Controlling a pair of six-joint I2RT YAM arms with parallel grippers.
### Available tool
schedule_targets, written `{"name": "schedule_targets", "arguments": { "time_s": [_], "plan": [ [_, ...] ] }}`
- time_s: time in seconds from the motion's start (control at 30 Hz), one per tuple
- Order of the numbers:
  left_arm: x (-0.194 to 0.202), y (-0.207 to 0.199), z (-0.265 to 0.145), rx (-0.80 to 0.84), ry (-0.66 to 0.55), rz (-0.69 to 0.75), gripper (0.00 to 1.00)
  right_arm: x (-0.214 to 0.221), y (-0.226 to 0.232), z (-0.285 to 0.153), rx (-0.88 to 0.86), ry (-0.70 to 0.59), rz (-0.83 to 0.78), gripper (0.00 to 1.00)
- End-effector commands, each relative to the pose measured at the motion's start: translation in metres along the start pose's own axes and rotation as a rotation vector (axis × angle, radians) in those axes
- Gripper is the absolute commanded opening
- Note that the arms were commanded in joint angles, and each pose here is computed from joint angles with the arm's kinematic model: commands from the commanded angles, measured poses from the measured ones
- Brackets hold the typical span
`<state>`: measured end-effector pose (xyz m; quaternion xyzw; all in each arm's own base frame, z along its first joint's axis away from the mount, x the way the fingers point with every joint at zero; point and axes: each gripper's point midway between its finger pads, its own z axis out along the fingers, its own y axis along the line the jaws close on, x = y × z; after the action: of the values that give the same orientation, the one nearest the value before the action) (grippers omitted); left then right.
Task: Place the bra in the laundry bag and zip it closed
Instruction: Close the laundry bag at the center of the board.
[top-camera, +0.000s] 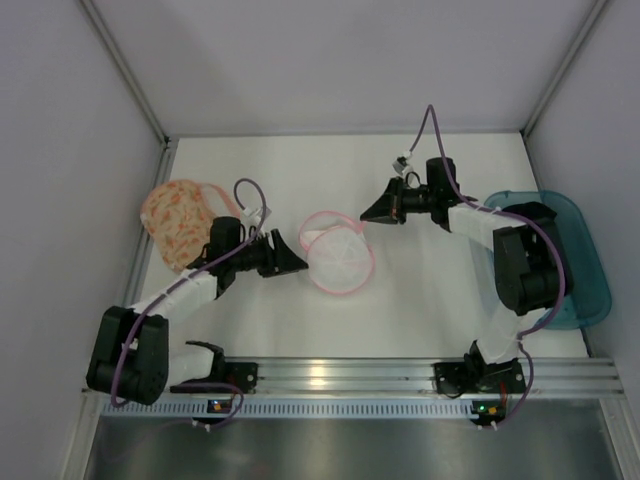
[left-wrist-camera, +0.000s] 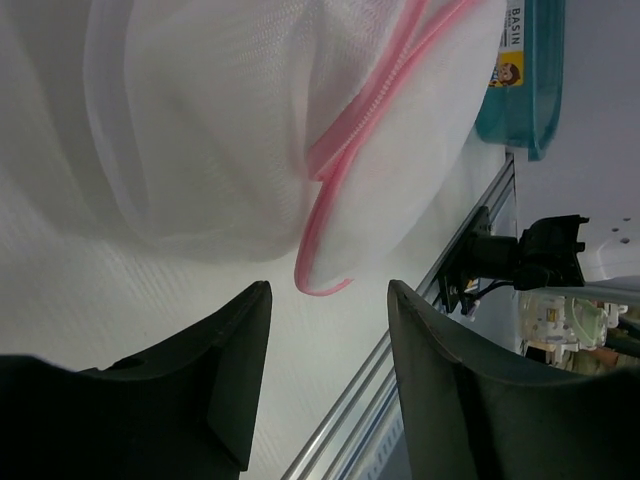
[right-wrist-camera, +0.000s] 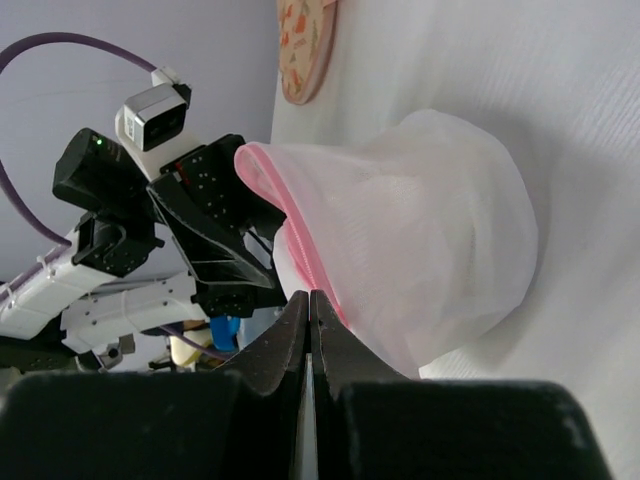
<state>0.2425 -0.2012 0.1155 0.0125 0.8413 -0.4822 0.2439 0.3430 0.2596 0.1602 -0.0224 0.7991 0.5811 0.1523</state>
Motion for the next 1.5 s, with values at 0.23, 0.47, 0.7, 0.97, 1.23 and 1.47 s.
{"name": "schedule_targets", "arguments": {
  "time_s": [0.23,0.47,0.7,0.97,1.23,1.47],
  "plan": [
    [-0.007,-0.006,0.037,0.046,-0.061,0.037,0.55,-0.006,0.020,-0.007,-0.040,-0.036,-0.073,0.00],
    [-0.012,-0.030,0.039,0.142,-0.047,0.055,0.44,0.000,0.018,-0.008,-0.040,-0.026,-0.069,0.00],
    [-0.010,-0.071,0.004,0.180,0.009,0.195,0.07,0.005,0.023,-0.014,-0.028,-0.011,-0.119,0.00],
    [-0.022,-0.078,-0.010,0.117,0.033,0.258,0.00,0.017,0.022,-0.020,-0.006,0.039,-0.174,0.00],
    [-0.046,-0.062,0.012,0.067,0.126,0.349,0.00,0.032,0.021,-0.024,-0.016,0.114,-0.202,0.03],
    [-0.068,-0.093,0.014,0.213,0.174,0.462,0.00,0.036,0.021,-0.028,-0.008,0.148,-0.234,0.35]
  ]
}}
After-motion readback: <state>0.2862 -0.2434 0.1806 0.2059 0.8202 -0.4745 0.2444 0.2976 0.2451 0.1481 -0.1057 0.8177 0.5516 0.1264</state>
